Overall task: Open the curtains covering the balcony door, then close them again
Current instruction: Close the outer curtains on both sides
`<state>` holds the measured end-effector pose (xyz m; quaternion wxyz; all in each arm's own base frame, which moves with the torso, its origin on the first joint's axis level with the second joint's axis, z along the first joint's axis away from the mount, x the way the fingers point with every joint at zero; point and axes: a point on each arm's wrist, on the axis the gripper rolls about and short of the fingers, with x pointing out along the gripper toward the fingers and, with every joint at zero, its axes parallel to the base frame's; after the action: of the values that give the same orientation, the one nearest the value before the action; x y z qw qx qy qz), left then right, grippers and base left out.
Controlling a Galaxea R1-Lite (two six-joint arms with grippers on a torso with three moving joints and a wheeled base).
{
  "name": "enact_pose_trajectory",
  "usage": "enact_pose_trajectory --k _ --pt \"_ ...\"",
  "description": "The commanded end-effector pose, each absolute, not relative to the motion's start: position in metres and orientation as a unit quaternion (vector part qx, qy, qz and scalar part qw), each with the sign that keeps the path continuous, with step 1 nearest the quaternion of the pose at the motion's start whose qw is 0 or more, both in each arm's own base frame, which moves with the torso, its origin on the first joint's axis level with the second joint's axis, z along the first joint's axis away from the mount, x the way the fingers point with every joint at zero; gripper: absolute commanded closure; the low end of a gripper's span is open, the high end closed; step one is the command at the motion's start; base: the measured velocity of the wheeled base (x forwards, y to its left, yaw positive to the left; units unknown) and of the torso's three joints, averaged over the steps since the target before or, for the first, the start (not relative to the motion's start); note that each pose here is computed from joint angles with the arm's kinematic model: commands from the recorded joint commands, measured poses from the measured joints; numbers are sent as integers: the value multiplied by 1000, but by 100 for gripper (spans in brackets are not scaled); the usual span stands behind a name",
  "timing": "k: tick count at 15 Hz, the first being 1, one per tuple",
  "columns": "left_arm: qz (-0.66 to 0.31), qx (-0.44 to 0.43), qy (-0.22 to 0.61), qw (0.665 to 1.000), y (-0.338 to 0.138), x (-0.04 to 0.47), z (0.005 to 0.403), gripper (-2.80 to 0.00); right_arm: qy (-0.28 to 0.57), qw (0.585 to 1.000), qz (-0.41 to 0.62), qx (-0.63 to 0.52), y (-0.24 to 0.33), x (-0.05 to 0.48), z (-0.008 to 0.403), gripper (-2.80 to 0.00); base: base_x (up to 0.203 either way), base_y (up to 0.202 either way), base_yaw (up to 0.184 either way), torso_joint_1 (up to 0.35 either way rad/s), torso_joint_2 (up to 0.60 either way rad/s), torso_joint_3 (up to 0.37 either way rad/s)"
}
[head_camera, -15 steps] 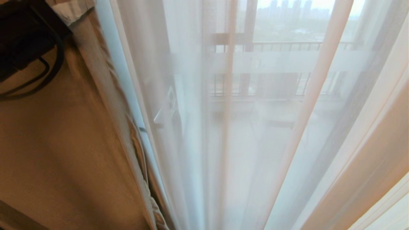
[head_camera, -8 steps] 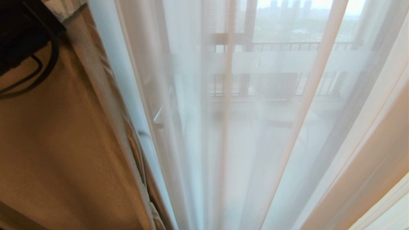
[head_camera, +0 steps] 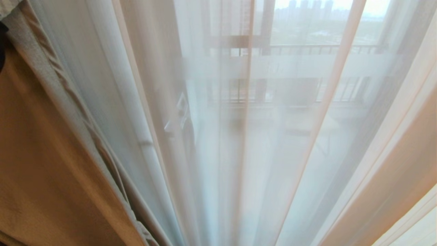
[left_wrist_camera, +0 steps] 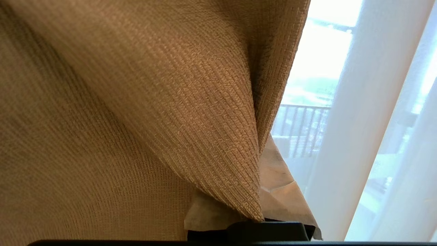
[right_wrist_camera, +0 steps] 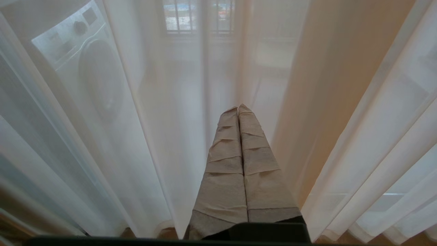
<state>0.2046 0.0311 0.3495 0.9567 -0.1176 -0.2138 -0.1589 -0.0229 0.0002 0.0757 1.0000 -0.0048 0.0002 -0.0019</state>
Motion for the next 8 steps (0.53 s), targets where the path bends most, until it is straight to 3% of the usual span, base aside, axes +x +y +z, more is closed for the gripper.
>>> enact_pose_trajectory --k 1,8 --pt "-147 -114 -221 957 34 193 349 0 1 1000 -2 -5 0 -23 76 0 0 0 0 0 0 0" --pt "-136 -111 -218 960 40 195 348 0 1 1000 -2 -5 0 -23 75 0 0 0 0 0 0 0"
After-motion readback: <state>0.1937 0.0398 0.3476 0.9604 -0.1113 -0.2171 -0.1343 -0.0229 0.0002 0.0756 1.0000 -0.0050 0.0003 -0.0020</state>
